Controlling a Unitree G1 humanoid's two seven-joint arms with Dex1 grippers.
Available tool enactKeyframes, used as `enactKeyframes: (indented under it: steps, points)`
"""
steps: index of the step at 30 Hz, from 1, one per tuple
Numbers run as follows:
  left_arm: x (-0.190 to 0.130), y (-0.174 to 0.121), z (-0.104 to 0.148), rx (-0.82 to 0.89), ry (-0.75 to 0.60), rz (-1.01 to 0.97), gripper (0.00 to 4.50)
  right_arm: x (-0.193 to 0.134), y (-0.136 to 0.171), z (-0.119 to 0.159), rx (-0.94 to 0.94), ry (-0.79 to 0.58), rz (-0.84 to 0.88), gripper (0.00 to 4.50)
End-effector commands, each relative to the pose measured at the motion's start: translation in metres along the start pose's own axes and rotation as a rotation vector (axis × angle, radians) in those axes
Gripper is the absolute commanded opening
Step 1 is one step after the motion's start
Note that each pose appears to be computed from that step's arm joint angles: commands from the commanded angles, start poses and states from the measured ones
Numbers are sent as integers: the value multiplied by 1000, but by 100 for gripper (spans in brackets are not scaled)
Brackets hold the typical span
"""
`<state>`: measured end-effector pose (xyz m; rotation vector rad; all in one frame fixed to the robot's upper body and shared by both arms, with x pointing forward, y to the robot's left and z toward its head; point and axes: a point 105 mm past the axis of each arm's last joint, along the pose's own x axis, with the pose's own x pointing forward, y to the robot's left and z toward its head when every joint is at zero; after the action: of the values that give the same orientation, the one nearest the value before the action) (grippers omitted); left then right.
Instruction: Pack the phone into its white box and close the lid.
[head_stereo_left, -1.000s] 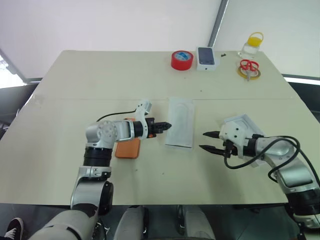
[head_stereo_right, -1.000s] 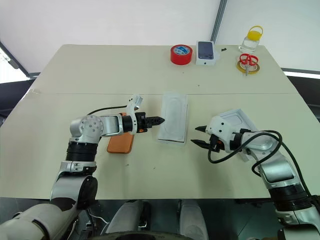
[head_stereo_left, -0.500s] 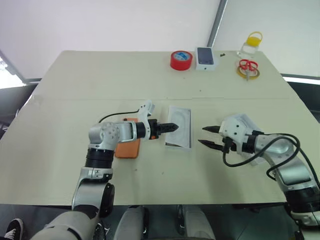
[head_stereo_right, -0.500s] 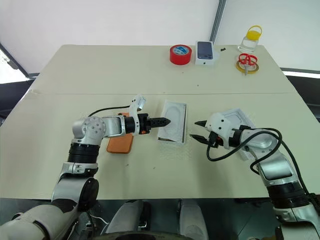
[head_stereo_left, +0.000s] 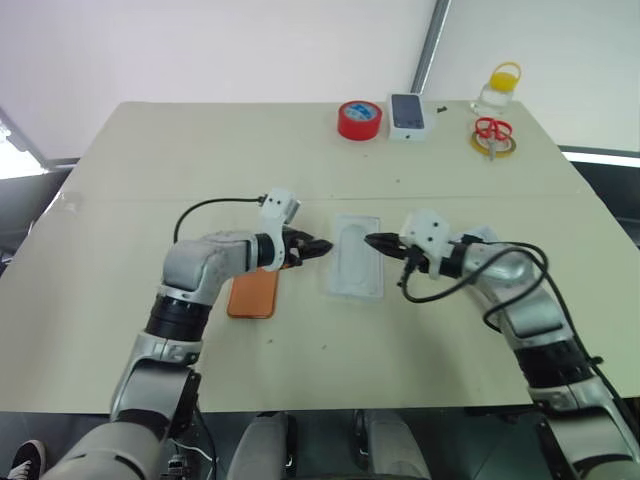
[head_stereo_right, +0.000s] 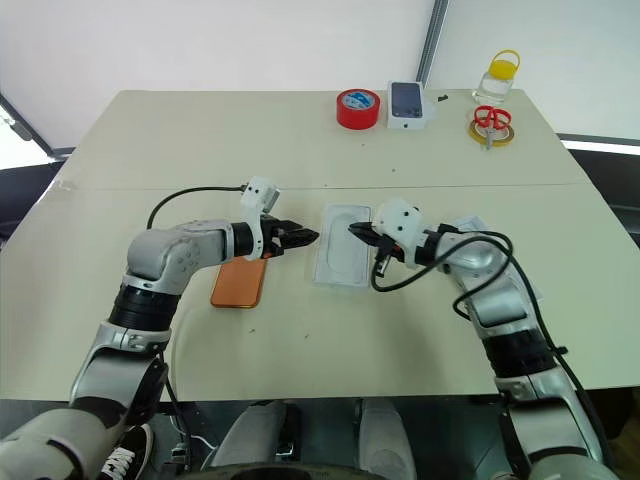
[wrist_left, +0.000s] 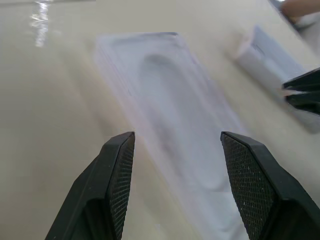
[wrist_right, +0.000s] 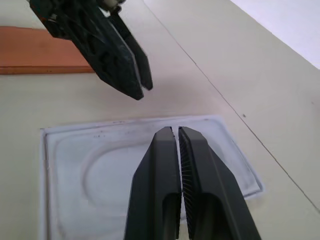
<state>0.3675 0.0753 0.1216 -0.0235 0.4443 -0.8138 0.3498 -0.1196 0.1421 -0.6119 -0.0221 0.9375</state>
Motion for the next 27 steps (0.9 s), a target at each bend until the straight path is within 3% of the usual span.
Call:
enactKeyframes:
  steps: [1, 5, 8, 14, 20, 27]
  points:
    - [-11, 0, 19, 18, -137, -30, 289, 20, -3, 4, -97, 20, -24, 7]
    - [-25, 15, 14, 159, -188, 43, 289, 34, 3, -10, -171, 96, 2, 7]
    - [-34, 18, 6, 126, -193, 41, 289, 38, 12, -21, -210, 148, 53, 7]
    - [-41, 18, 6, 62, -221, 48, 289, 26, 41, -34, -206, 205, 263, 7]
    - [-46, 21, 2, 22, -237, 50, 289, 9, 71, -29, -178, 161, 450, 7]
    - [-40, 18, 1, 33, -219, 33, 289, -13, 69, -40, -244, 210, 510, 7]
